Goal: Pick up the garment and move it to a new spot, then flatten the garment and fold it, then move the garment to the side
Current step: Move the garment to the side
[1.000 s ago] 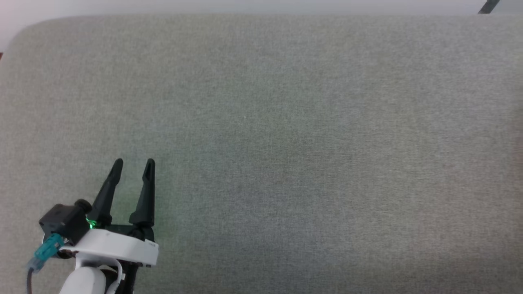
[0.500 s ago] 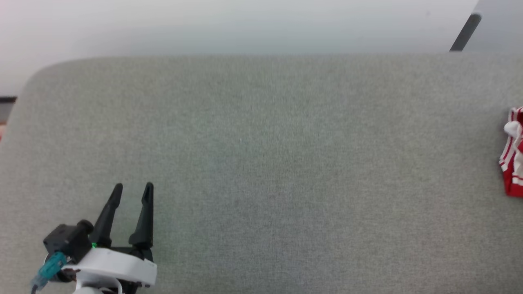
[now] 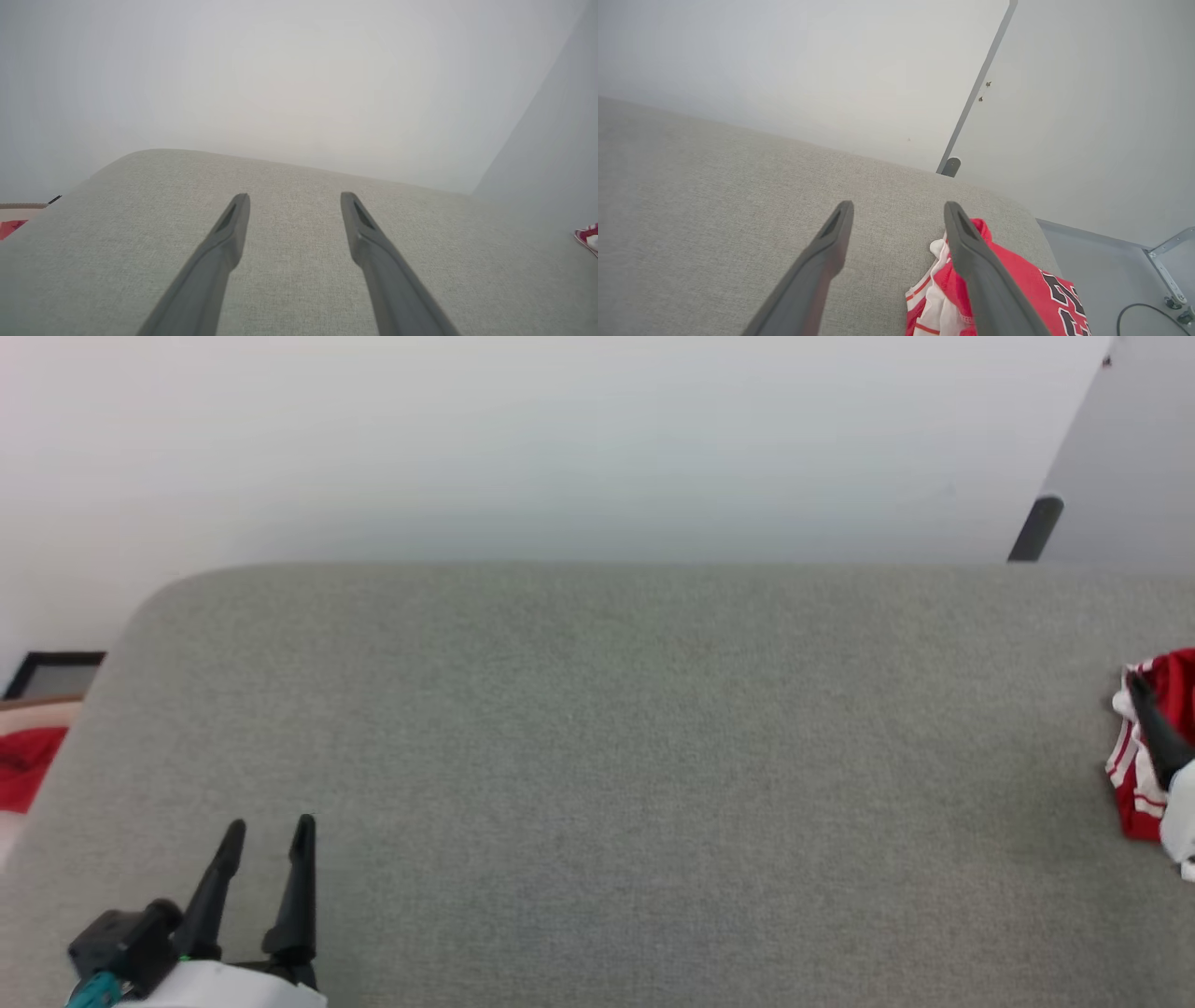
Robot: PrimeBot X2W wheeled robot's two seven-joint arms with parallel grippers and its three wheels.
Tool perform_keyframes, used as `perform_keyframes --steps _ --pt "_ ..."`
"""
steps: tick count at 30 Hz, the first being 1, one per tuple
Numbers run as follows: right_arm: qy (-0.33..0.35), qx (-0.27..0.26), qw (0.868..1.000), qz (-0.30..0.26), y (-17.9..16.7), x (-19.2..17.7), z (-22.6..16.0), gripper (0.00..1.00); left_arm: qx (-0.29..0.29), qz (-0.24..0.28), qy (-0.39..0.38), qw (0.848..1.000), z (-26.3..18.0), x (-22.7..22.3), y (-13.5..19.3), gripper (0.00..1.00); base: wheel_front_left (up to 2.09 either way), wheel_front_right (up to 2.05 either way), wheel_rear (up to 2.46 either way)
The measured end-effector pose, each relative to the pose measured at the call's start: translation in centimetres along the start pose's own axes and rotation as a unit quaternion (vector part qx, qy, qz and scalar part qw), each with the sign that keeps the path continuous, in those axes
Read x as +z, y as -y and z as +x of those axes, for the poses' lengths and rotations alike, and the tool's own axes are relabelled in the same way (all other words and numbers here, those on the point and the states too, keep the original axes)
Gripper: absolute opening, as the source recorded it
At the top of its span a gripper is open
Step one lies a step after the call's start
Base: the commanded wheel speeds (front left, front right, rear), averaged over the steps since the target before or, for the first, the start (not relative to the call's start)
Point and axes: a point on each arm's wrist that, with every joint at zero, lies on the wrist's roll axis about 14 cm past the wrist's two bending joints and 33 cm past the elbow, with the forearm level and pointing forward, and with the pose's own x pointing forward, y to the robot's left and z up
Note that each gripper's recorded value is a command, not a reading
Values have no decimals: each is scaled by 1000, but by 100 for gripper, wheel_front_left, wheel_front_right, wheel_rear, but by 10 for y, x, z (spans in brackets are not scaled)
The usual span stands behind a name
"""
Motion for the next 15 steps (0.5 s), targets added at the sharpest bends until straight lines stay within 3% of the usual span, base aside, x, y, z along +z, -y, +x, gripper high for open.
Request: perform_keyframes --steps 15 --pt "74 44 994 62 -63 -8 -24 100 64 3 30 997 -41 21 -39 100 0 0 0"
